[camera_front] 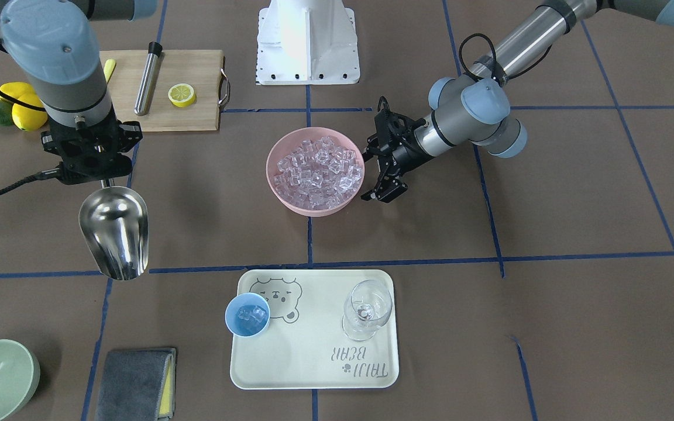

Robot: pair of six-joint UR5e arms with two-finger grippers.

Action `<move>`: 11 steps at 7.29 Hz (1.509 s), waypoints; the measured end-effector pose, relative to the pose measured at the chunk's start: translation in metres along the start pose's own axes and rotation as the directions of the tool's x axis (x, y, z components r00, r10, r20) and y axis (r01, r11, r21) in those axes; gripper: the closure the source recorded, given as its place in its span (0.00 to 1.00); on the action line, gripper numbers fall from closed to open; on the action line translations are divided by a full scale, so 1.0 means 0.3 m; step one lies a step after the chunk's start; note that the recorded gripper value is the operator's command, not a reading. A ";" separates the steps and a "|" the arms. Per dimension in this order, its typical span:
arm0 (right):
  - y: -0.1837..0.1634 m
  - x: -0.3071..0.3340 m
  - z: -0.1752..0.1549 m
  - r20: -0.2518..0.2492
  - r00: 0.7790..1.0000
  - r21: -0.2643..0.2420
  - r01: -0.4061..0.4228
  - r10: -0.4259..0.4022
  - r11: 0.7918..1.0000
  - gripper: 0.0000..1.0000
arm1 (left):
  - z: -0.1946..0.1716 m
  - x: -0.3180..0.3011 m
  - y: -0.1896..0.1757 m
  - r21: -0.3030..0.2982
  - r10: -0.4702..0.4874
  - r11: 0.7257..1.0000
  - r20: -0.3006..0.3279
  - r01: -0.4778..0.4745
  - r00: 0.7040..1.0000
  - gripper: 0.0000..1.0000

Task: Put ice in cup with scoop
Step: 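Carry the empty scoop back toward its spot beside the cutting board, then lower the scoop onto the table and open the right gripper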

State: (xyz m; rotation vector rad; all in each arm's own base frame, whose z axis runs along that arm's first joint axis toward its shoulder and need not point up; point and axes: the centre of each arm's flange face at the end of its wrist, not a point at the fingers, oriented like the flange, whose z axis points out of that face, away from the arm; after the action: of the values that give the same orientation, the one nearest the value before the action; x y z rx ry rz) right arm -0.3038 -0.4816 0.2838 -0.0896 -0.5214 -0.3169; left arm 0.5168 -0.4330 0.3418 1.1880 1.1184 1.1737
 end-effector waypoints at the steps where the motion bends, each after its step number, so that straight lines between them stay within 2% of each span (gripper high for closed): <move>1: 0.043 0.026 0.044 0.052 0.998 -0.046 -0.029 0.031 0.999 1.00 | 0.000 0.000 0.000 0.000 0.000 1.000 0.000 0.000 1.000 0.00; 2: 0.084 0.055 0.090 0.085 0.993 -0.092 -0.070 0.078 0.993 1.00 | 0.000 0.000 0.000 0.000 0.000 1.000 0.000 0.000 1.000 0.00; 4: 0.171 0.122 0.165 0.106 0.978 -0.147 -0.161 0.177 0.976 1.00 | 0.000 0.000 0.000 0.000 0.000 1.000 0.000 0.000 1.000 0.00; 5: 0.223 0.170 0.217 0.124 0.973 -0.149 -0.177 0.196 0.973 1.00 | 0.000 0.000 0.000 0.000 0.000 1.000 0.000 0.000 1.000 0.00; 7: 0.312 0.250 0.347 0.184 0.949 -0.109 -0.239 0.256 0.965 1.00 | 0.000 0.000 0.000 -0.001 0.000 1.000 0.000 0.000 1.000 0.00; 9: 0.375 0.224 0.464 0.221 0.929 -0.093 -0.284 0.297 0.954 1.00 | 0.000 0.000 0.000 -0.001 0.000 1.000 0.000 0.000 1.000 0.00; 11: 0.389 0.180 0.571 0.217 0.936 -0.096 -0.261 0.276 0.961 1.00 | 0.000 0.000 0.000 -0.001 0.000 1.000 0.000 0.000 1.000 0.00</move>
State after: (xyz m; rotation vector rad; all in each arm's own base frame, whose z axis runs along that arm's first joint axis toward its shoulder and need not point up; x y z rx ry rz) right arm -0.3037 -0.3578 0.4585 -0.2613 -0.7189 -0.0549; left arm 0.5169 -0.4331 0.3419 1.1878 1.1179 1.1739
